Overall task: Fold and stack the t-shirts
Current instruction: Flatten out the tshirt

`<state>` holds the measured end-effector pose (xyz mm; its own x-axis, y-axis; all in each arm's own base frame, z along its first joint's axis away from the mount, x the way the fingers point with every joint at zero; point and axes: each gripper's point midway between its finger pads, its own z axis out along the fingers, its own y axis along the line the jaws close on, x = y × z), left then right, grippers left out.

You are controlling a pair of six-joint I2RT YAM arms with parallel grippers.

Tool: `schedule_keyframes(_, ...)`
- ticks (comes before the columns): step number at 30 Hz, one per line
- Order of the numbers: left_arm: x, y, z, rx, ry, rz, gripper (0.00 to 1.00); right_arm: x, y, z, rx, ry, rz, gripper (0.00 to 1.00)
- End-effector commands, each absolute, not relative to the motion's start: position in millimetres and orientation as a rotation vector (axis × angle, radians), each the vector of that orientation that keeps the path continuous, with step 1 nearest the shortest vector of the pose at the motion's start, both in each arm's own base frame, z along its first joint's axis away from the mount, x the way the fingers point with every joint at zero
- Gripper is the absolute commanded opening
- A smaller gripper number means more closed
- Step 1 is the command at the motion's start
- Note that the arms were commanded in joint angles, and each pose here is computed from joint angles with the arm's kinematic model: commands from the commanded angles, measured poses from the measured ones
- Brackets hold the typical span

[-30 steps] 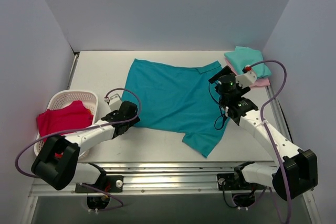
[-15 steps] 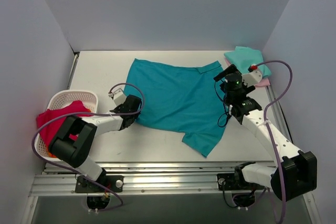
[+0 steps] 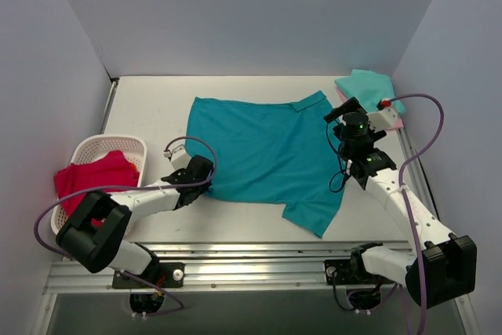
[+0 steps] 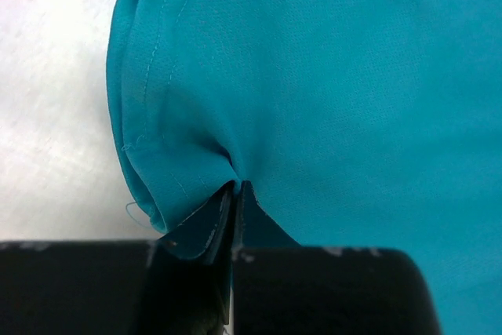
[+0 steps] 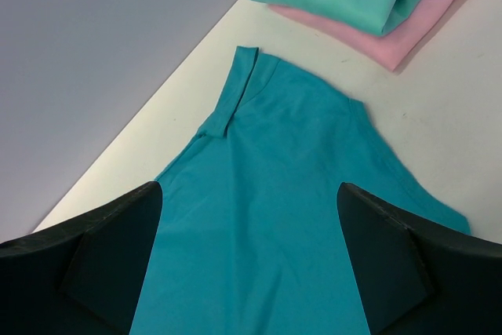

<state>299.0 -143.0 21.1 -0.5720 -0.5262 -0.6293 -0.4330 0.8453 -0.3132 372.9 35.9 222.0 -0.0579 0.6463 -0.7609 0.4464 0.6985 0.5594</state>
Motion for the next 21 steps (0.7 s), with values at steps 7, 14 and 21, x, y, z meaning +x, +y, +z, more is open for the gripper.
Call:
schedule_keyframes(7, 222.4, -112.0, 18.2, -0.693, 2.369, -0.039, 0.02, 364.5, 27.1, 238.0, 0.891, 1.635, 0.225, 0.89)
schedule_keyframes(14, 225.3, -119.2, 42.7, -0.660, 2.325, -0.073, 0.77, 362.4, 24.8, 240.5, 0.889, 1.621, 0.222, 0.90)
schedule_keyframes(21, 262.0, -118.2, 162.3, -0.587, 2.063, -0.068, 0.97, 394.1, 43.1, 249.2, 0.777, 1.621, 0.267, 0.95)
